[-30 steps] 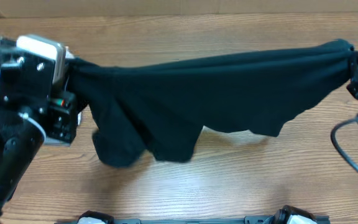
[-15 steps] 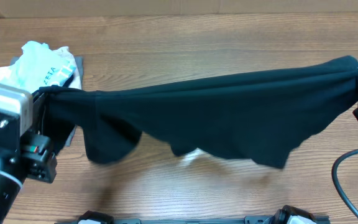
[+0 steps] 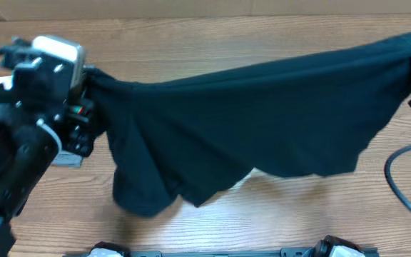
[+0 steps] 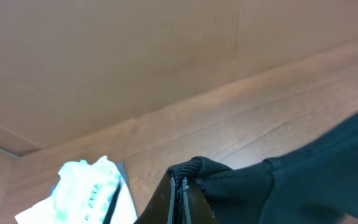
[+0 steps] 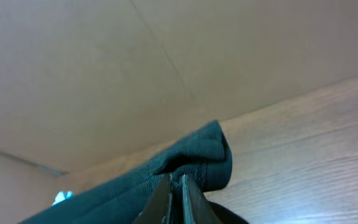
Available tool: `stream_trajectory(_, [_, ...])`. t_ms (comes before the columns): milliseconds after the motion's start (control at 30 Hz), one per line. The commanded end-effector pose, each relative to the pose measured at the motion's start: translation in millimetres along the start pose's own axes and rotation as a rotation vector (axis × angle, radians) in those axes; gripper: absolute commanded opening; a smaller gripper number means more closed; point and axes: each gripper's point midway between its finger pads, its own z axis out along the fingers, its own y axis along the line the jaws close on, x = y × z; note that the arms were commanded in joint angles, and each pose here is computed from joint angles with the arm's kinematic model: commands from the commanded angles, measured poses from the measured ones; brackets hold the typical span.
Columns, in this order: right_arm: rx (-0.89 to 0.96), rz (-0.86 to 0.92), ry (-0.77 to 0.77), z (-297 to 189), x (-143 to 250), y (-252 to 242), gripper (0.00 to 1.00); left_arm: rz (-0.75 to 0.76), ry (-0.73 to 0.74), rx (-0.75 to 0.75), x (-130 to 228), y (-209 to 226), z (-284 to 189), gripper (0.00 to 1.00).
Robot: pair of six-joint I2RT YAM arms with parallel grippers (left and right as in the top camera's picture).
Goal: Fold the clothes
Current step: 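Lift the stretched shirt off the table with both grippers, then lay the black shirt down flat and open both grippers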
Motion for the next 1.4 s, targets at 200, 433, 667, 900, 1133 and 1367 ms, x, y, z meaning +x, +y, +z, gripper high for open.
stream_trajectory(200, [-0.008, 0.008, 0.027, -35, 20, 15, 0.04, -0.014, -0.153, -0.058, 1, 7, -73, 0.04])
stream_trajectory(433, [-0.015, 0.021, 0.008, -55, 20, 27, 0.04, -0.015, -0.203, -0.094, 4, 12, -97, 0.04])
stream_trajectory(667, [0.007, 0.064, 0.069, -31, 22, 12, 0.04, -0.009, -0.036, -0.085, -1, 15, -14, 0.04])
stream_trajectory(900, [0.086, 0.195, 0.285, 77, 33, -55, 0.04, -0.003, 0.192, -0.035, 4, 9, 155, 0.04])
stream_trajectory(1133, [0.147, 0.317, 0.453, 231, 68, -157, 0.04, -0.049, 0.366, 0.079, 66, -18, 347, 0.16])
stream_trajectory(1367, [0.103, 0.357, 0.505, 313, 106, -222, 0.63, -0.119, 0.446, 0.047, 115, -19, 417, 1.00])
